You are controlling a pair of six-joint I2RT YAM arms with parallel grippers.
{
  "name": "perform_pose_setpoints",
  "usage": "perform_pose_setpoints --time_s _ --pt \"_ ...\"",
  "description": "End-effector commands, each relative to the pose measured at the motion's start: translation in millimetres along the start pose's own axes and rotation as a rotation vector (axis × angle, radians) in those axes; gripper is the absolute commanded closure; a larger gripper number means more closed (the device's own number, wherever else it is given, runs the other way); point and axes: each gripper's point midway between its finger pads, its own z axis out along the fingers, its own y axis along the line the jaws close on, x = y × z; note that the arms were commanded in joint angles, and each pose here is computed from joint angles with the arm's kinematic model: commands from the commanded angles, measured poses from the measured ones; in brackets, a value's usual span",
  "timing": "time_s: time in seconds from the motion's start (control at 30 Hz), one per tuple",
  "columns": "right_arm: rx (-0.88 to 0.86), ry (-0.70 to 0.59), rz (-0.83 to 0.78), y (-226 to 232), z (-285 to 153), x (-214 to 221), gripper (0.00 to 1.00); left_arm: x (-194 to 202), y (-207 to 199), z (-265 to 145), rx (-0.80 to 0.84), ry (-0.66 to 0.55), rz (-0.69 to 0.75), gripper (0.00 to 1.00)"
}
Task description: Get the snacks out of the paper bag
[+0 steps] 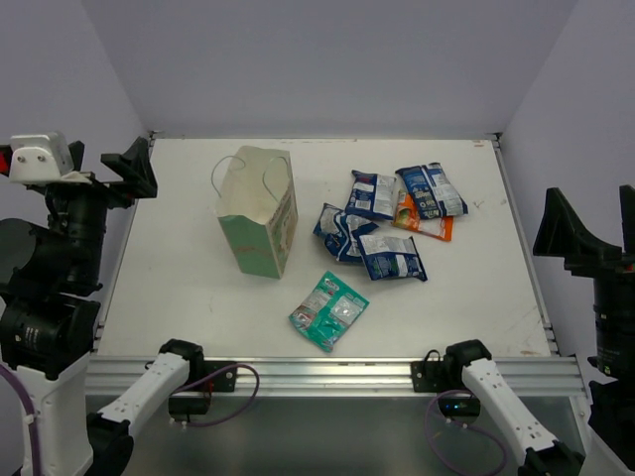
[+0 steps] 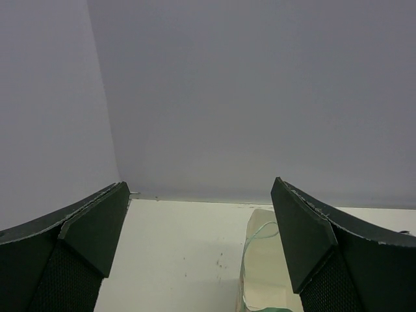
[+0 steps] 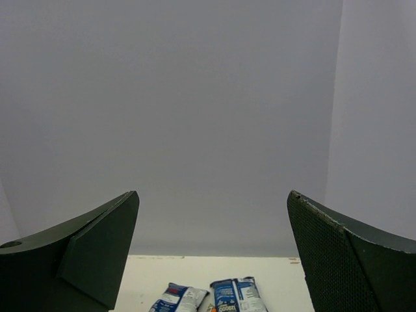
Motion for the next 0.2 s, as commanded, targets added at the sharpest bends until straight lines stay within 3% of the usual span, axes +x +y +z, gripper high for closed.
perform_pose_setpoints --time_s 0.0,0.17 --pt "0.005 -0.024 -0.009 -1.2 4.2 -6.7 0.01 -0.7 -3.3 3.9 0.006 -0.020 -0.030 0.00" --pt "0.000 -0.019 -0.005 -0.1 4.4 -4.1 0.01 7.1 -7.8 8.5 0.023 0.001 -0.034 0.00"
